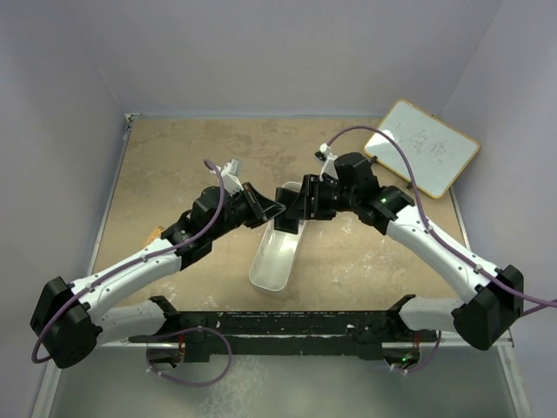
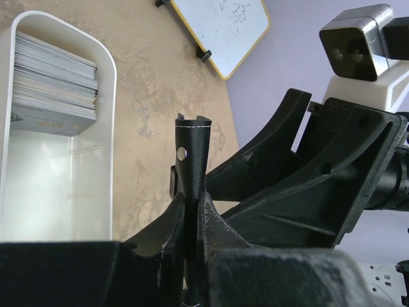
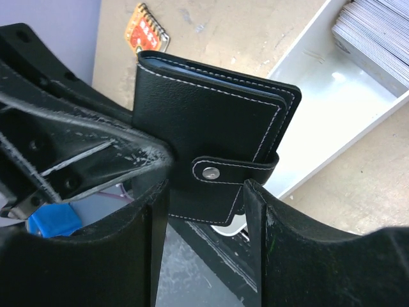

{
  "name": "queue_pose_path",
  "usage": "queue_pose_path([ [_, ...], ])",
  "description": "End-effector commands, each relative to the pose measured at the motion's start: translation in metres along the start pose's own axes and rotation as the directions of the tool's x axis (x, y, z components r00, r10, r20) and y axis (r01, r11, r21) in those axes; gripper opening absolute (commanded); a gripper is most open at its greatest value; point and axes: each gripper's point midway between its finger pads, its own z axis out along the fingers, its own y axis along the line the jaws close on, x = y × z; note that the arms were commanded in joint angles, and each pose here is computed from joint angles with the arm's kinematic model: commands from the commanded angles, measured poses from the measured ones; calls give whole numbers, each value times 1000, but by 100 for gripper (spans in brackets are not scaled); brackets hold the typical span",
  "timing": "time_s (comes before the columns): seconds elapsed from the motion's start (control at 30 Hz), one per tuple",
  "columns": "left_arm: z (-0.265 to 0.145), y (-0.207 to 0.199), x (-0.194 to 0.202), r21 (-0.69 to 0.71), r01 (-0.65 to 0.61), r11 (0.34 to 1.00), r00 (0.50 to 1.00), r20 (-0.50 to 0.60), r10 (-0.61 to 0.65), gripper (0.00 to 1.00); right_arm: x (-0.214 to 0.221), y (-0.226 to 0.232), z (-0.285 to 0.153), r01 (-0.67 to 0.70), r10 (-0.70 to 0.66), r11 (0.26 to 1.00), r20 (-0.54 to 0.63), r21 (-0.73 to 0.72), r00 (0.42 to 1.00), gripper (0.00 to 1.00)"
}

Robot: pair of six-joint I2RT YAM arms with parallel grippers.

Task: Put the credit cards into the card holder
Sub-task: Open the card holder at the center of the board.

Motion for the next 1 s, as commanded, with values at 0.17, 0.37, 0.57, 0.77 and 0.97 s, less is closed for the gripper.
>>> queue_pose_path([
  [0.17, -4, -45, -5, 176, 64, 982, 998, -19, -62, 0, -5, -13, 12, 8, -10, 997, 24, 79, 1000, 51],
  [0.37, -3, -40, -1, 163, 67, 984, 998, -31, -63, 0, -10, -27, 11, 12, -22, 989, 67, 150, 998, 33],
  [0.57, 1, -32, 5, 139, 70, 988, 997, -53, -63, 0, -10, -57, 10, 9, -40, 961, 108, 276, 993, 9],
  [0.77, 0, -33, 2, 116, 29, 993, 998, -50, -24, 0, -9, -79, 5, 22, -77, 932, 138, 363, 987, 0],
  [0.97, -3, -15, 7, 27, 0, 1000, 997, -74, 2, 0, 15, -69, 13, 64, -84, 967, 72, 245, 994, 0],
])
